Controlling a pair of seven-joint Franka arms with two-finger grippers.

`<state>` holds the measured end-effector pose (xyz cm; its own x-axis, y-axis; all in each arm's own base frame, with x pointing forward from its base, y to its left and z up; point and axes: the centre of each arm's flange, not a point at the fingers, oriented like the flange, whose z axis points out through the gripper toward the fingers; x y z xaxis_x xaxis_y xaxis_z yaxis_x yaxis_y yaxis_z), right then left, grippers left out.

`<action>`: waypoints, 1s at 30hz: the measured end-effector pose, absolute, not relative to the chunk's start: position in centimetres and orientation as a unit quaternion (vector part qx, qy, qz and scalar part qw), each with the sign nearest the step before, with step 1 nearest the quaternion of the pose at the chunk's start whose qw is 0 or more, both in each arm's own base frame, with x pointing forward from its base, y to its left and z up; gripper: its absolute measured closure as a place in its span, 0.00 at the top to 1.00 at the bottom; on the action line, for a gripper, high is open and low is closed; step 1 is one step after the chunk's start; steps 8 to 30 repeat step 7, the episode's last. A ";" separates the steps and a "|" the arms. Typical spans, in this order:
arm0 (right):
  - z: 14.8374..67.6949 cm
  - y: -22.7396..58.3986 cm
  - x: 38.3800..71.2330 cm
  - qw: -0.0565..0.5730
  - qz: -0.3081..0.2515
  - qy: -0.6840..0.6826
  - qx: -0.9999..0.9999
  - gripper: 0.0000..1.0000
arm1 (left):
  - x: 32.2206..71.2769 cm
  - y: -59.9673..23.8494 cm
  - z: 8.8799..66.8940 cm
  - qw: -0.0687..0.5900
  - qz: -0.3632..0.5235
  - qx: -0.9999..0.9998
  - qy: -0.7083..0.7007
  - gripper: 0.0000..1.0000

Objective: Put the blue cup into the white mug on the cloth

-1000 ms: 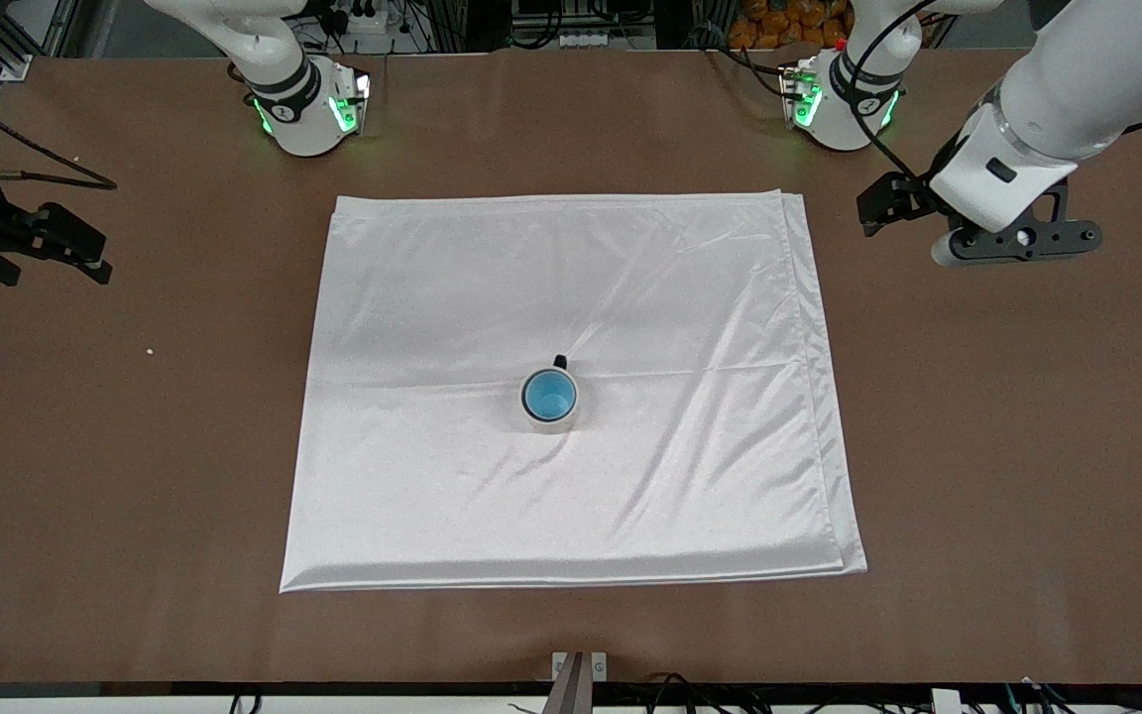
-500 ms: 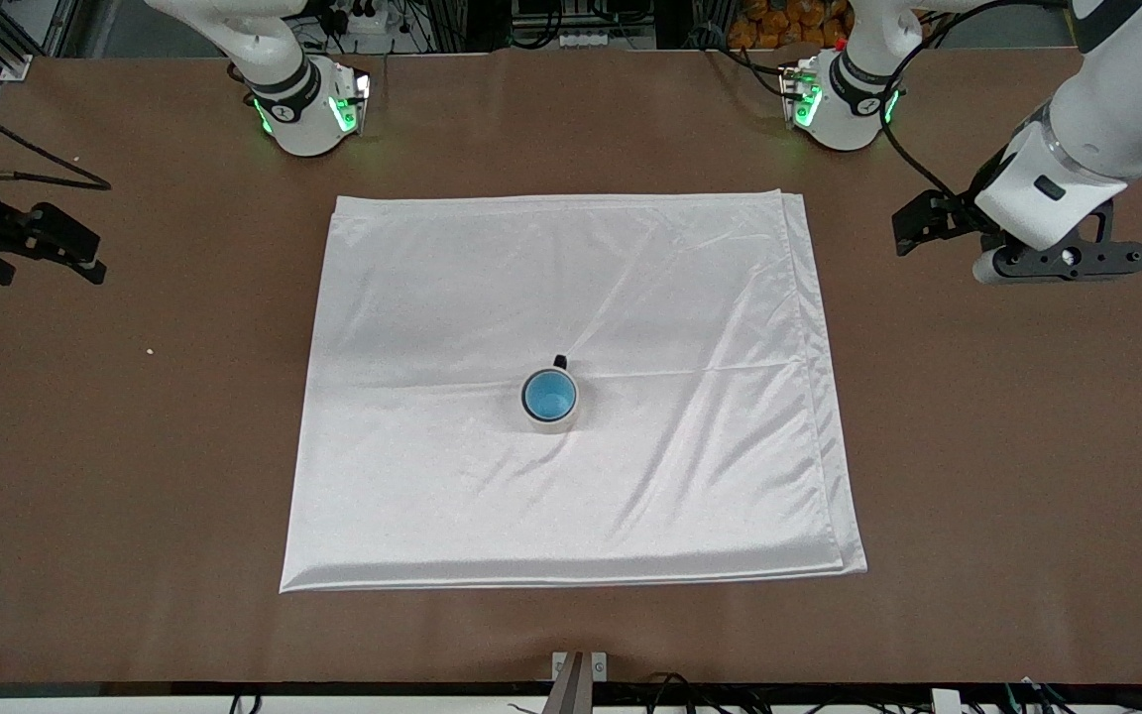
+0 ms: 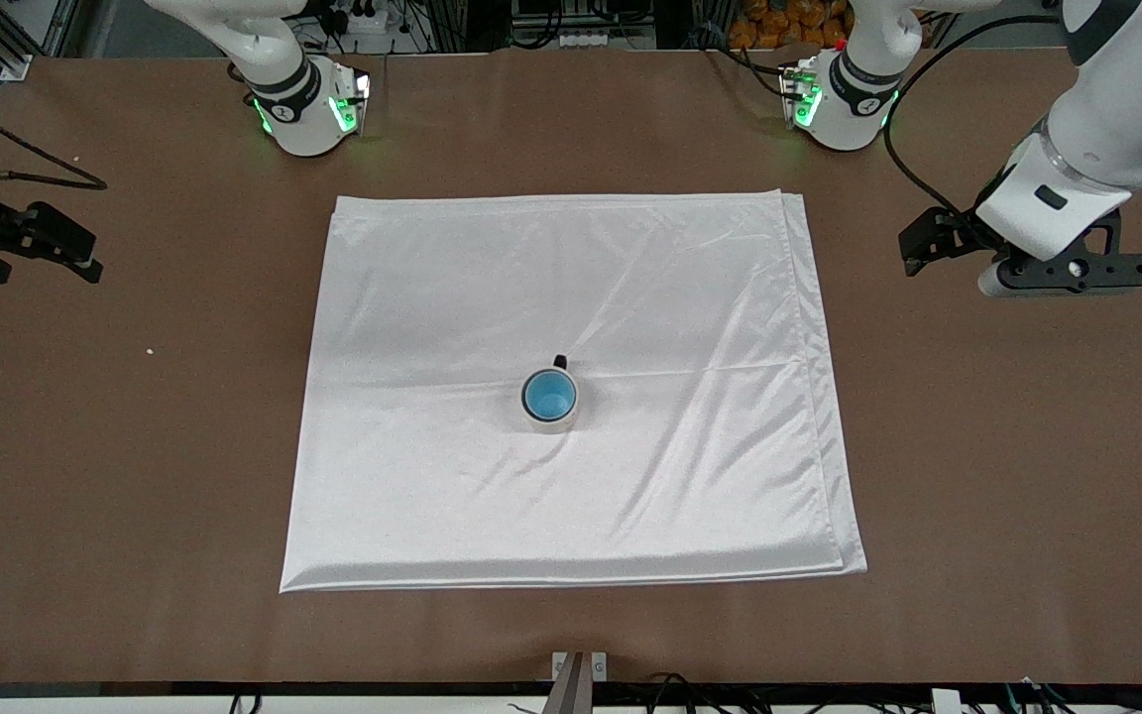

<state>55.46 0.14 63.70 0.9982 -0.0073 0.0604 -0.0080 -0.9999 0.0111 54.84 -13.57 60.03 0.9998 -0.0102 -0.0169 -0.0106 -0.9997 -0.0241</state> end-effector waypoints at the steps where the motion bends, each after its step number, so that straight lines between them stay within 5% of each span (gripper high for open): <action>1: 63.7 0.1 55.4 0.006 0.030 -0.004 1.000 1.00 | 54.9 -13.6 60.0 0.012 0.008 -1.000 0.005 1.00; 30: 63.7 -0.1 55.4 0.006 0.029 -0.006 1.000 1.00 | 54.9 -13.6 60.0 0.012 0.007 -1.000 0.005 1.00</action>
